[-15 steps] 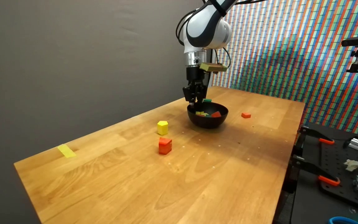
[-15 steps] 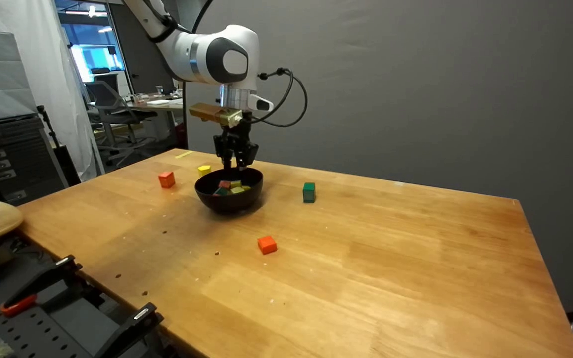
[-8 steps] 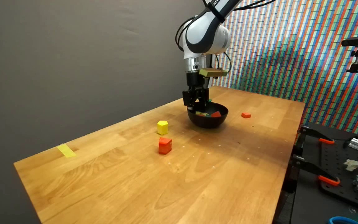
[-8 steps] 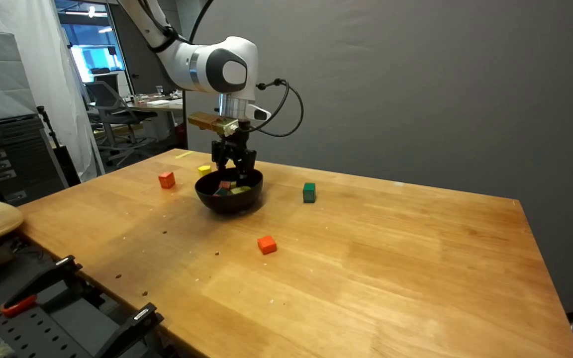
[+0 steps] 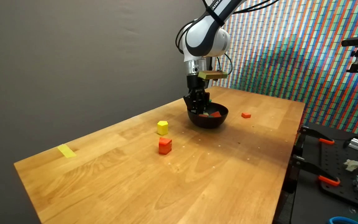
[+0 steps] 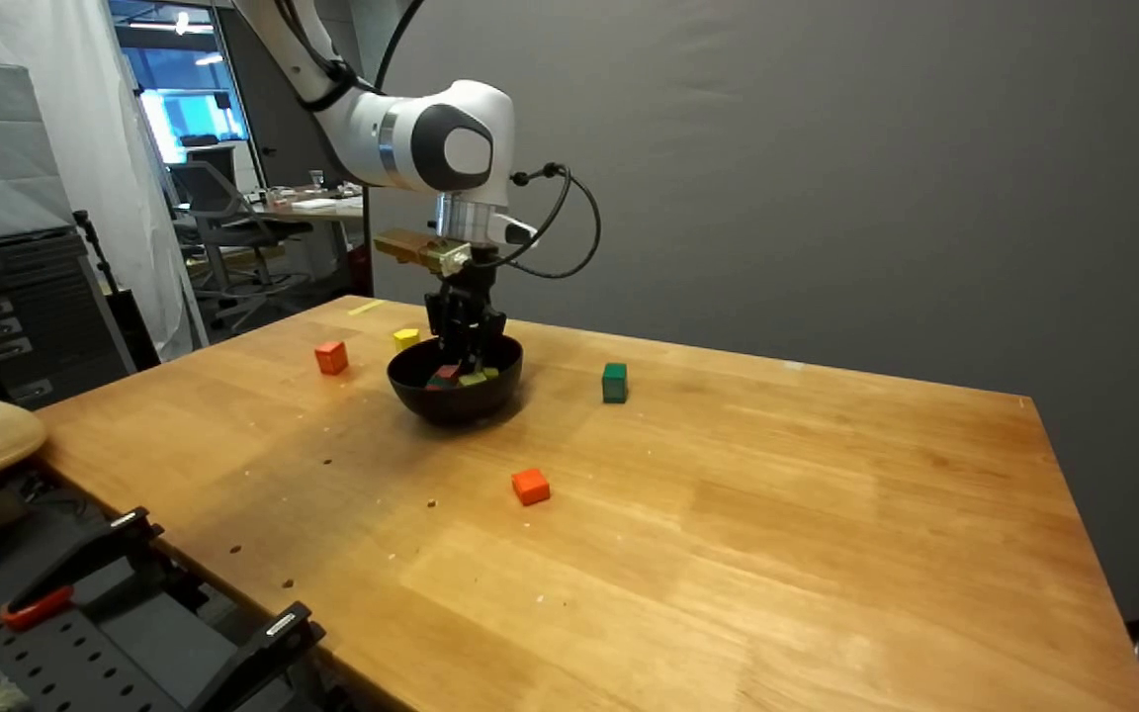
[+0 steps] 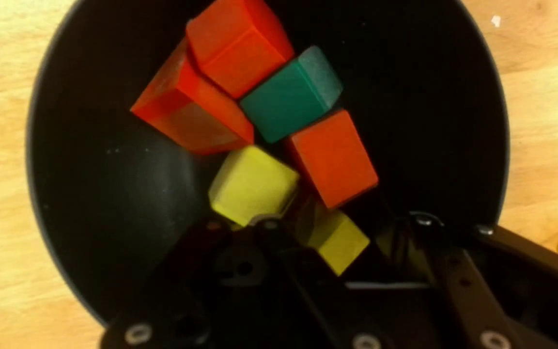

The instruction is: Remove the cubes from the bowl

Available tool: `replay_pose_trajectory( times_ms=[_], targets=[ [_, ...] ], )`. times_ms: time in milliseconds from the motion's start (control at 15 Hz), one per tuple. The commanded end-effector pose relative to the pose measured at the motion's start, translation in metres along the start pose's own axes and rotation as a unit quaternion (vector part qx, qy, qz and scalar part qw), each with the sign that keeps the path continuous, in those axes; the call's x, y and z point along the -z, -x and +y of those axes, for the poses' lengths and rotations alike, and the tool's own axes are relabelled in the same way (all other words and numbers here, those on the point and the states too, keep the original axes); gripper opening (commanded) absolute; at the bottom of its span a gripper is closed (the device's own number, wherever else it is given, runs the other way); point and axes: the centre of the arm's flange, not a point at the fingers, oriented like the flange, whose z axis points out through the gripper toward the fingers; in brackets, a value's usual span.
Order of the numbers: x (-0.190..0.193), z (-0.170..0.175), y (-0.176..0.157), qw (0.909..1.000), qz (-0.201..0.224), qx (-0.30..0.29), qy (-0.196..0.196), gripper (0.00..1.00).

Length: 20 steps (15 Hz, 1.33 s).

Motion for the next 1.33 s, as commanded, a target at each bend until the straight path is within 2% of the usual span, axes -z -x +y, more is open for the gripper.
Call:
replay_pose_trajectory(
  times_ms=[0, 133, 333, 533, 600, 733, 800, 1000, 1267],
  targets=[
    [-0.003, -0.006, -0.010, 0.9998, 0.000, -0.008, 0.018, 0.11],
    [0.001, -0.007, -0.008, 0.9997, 0.000, -0.002, 0.023, 0.01],
    [0.033, -0.008, 0.007, 0.9996, 0.008, 0.019, 0.020, 0.02],
    [0.074, -0.001, 0.018, 0.9979, 0.038, 0.022, 0.047, 0.05],
    [0.083, 0.001, 0.017, 0.9977, 0.036, 0.025, 0.051, 0.29],
    [0.092, 0.004, 0.020, 0.9981, 0.018, 0.035, 0.048, 0.32],
    [0.093, 0.004, 0.022, 0.9984, 0.003, 0.042, 0.038, 0.37],
    [0.082, 0.005, 0.027, 0.9975, -0.033, 0.057, 0.024, 0.62],
    [0.047, 0.016, 0.024, 0.9964, -0.044, 0.065, 0.033, 0.91]
  ],
)
